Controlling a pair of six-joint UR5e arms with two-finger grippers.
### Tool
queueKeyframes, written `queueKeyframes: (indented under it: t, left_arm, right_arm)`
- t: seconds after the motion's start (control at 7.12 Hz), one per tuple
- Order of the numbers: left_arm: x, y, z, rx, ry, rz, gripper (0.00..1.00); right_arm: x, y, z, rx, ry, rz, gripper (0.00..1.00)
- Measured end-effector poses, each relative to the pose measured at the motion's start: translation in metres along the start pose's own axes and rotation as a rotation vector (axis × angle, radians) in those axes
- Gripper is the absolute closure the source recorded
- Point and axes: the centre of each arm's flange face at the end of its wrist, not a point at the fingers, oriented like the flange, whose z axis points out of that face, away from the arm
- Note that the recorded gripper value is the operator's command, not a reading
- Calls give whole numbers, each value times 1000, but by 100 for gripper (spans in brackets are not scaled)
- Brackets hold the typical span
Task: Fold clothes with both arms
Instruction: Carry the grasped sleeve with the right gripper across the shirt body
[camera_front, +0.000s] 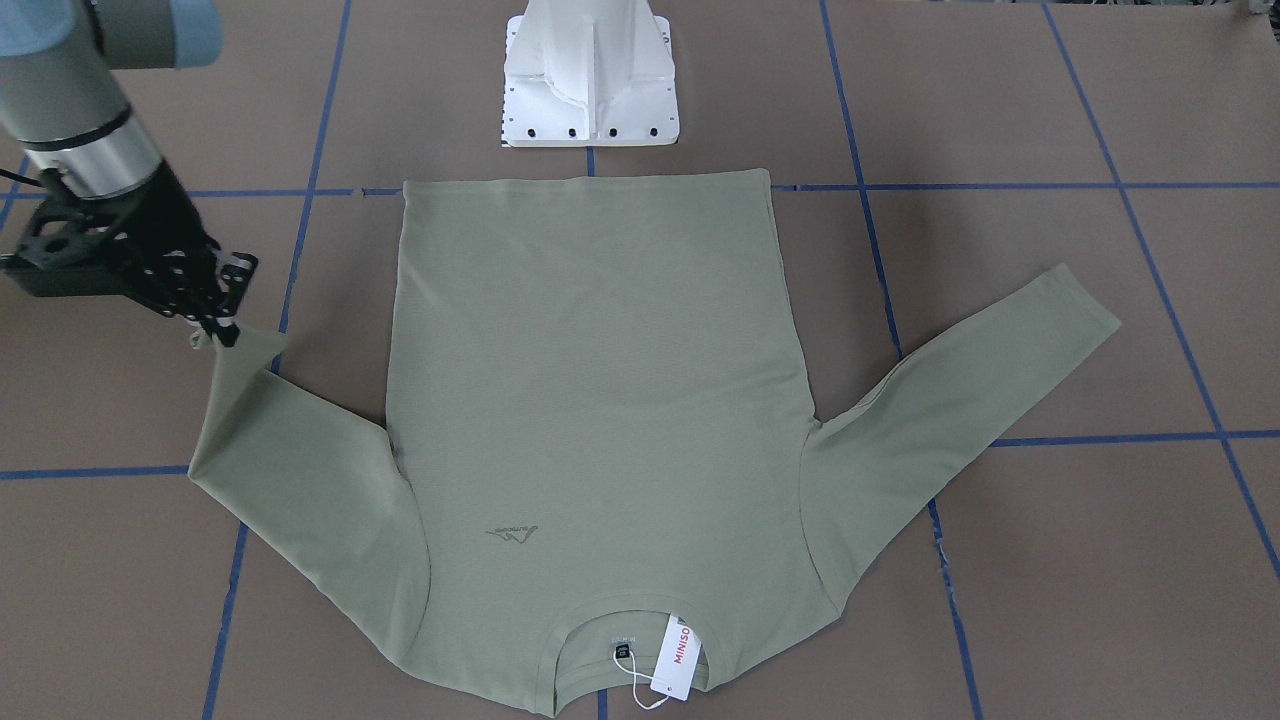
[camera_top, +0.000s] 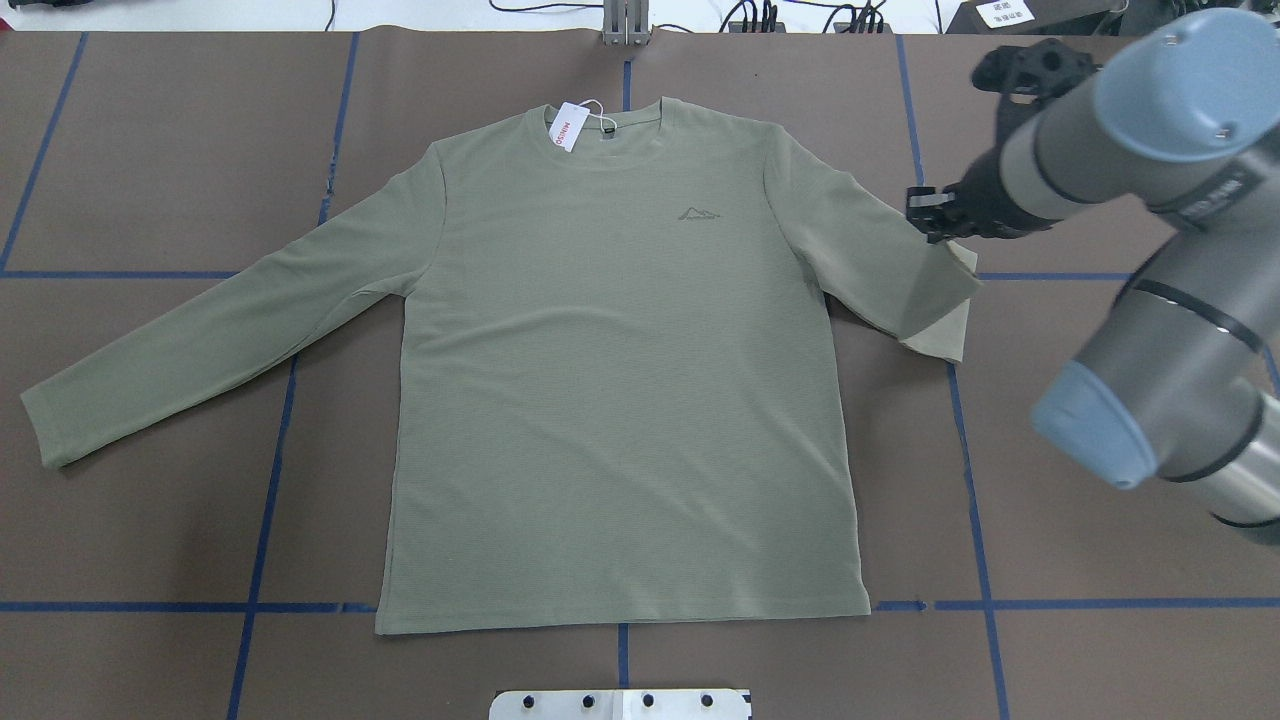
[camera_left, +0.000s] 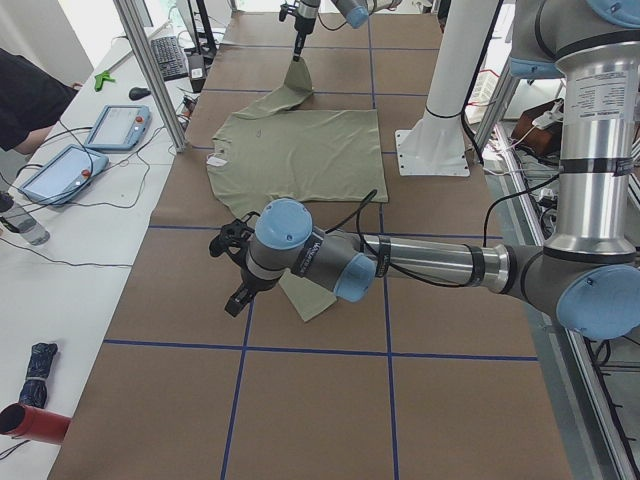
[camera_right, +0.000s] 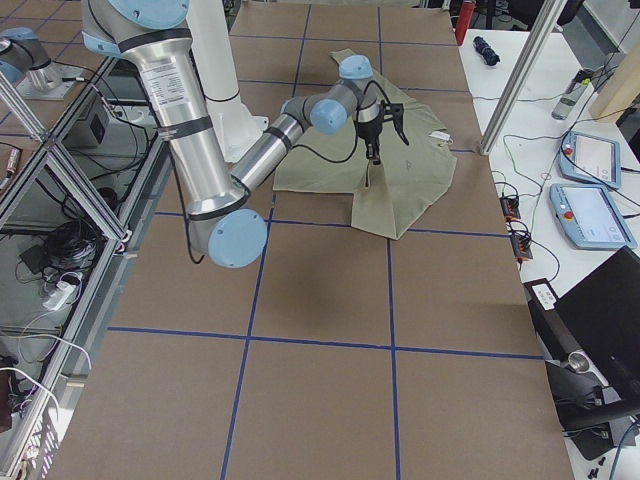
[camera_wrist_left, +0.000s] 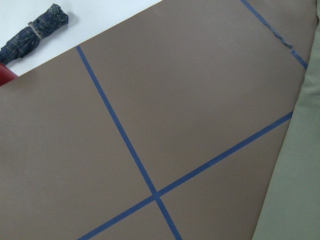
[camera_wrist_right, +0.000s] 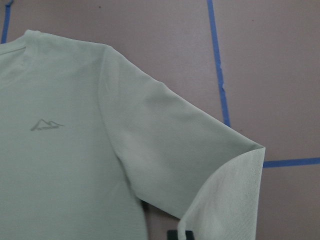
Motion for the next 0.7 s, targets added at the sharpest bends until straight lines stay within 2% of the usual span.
queueKeyframes:
  t: [0.14, 0.42, 0.7]
  left_arm:
    - [0, 1, 1, -1, 0, -1, 0]
    - [-1, 2, 1, -3, 1, -3, 0]
    - [-1, 2, 2, -4, 1, -4, 0]
  right_arm:
    - [-65, -1, -8, 28, 22, 51, 100]
    - [-200, 3, -9, 109, 26, 130, 100]
    - [-332, 23, 9, 173, -4, 137, 100]
